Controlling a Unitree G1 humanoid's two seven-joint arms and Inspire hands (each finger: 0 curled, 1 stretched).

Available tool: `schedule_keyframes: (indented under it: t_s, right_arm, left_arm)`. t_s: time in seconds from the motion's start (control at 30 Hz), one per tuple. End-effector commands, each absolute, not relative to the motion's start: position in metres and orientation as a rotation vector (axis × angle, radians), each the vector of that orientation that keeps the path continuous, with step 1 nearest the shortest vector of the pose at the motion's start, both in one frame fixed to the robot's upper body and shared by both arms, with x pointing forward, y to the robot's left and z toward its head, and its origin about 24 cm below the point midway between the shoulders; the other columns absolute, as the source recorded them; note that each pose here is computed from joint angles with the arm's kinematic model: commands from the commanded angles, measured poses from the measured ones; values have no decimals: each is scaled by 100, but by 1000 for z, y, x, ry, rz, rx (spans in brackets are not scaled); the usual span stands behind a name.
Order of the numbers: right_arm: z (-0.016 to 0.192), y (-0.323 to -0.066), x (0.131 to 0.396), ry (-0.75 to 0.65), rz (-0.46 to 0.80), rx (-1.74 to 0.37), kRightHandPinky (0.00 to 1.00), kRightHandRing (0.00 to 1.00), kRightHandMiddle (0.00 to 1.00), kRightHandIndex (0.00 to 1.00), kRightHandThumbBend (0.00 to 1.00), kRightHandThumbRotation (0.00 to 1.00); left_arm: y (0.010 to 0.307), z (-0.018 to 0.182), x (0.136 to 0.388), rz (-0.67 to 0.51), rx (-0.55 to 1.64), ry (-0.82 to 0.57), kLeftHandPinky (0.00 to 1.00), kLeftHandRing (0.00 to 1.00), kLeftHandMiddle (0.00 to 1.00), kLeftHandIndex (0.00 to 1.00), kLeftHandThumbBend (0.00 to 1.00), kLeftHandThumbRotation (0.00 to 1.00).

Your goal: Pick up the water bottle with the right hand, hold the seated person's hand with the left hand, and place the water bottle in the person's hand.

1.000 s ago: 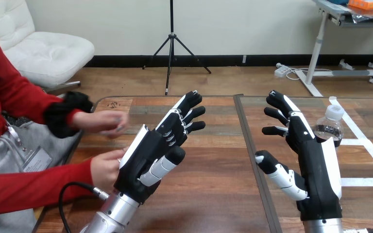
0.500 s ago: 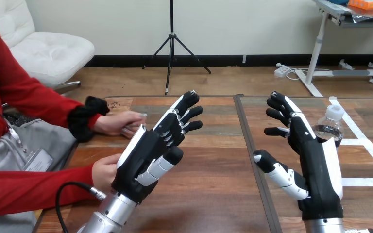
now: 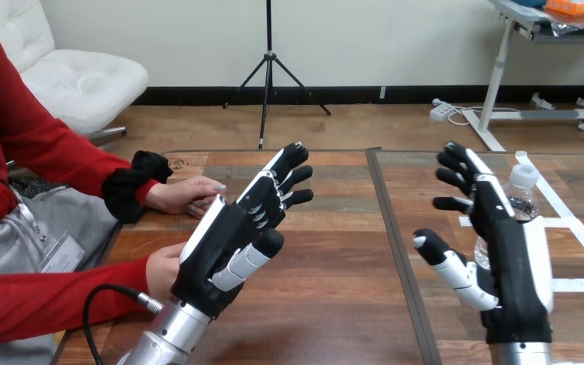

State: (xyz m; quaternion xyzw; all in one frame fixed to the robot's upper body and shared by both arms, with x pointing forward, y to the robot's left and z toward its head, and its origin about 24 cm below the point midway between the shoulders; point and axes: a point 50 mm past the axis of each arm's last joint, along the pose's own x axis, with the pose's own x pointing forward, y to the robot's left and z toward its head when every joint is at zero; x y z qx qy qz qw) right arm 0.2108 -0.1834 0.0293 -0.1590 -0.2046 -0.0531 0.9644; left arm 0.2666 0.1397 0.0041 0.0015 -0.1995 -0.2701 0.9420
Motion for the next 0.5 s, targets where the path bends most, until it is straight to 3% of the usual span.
schedule_keyframes:
  t_s: [0.0,0.47]
  right_arm:
    - [44,-190,216,-483,-158,-322,68,83,86,88,100,79]
    - [45,-200,207,-498,-236,-332,67,82,85,87,100,76]
  left_arm:
    - [142,16,274,-549,34,-462,86,94,97,96,100,83]
    - [141,16,275,-559,33,-460,87,95,98,96,100,83]
